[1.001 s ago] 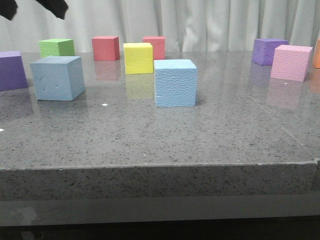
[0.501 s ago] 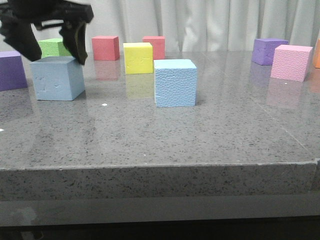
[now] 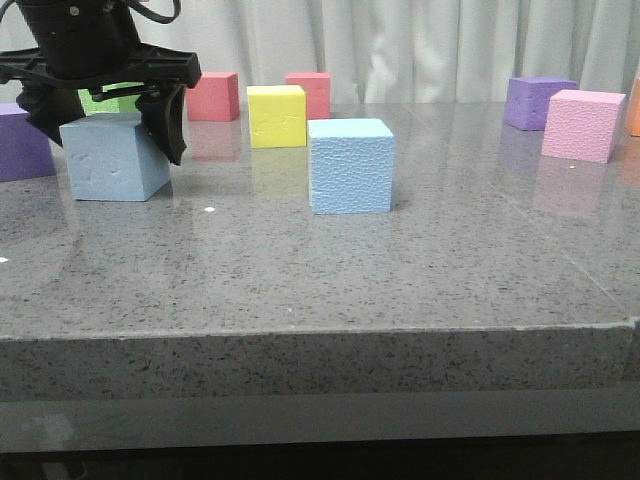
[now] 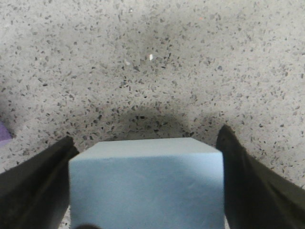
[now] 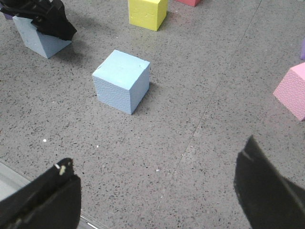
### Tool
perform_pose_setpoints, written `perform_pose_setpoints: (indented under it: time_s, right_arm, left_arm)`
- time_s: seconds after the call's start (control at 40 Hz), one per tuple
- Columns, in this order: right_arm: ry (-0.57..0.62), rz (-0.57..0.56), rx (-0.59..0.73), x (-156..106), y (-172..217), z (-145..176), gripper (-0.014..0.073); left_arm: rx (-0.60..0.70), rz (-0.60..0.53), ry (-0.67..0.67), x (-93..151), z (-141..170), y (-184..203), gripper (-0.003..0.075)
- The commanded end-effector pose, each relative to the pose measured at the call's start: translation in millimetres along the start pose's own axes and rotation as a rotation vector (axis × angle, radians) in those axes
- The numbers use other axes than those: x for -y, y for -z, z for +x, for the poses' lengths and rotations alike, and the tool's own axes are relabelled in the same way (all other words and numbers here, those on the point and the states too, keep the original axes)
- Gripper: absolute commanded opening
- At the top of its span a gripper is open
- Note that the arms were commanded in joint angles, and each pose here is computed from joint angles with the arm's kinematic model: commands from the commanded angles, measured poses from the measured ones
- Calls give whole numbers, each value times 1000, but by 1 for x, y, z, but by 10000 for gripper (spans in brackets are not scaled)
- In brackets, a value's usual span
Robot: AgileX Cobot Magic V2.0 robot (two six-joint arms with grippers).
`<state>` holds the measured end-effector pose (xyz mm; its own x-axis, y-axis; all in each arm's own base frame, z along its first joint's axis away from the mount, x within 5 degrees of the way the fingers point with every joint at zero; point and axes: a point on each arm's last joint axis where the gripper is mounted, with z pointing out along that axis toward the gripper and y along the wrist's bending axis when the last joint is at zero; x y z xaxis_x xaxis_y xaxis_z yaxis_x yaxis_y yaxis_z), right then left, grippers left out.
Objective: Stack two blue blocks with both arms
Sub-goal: 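Lower the left gripper onto the other light blue cube and grasp it, then lift the cube with the left gripper and carry it above the placed cube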
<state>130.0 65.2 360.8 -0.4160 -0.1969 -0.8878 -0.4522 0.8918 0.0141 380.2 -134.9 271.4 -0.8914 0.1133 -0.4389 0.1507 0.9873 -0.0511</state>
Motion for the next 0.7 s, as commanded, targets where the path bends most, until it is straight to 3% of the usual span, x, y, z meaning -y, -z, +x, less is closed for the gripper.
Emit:
perform_pose_setpoints:
  time_s: [0.0,0.23,0.4,0.53,0.68]
  right_arm:
    - [5,4,102,0,7,-14,656]
    - [5,4,102,0,7,-14,656]
    - [5,4,102,0,7,-14,656]
    - [5,4,102,0,7,-14,656]
    - [5,4,102,0,7,-14,656]
  left_arm:
    - [122,35,14,4,-12,31,547]
    - [120,34,12,4,-12,31,381]
    - [108,38,9,5,-11,33,370]
    - [100,54,-111,17,-14,52,370]
    - [181,87,-412,47,-23,91,369]
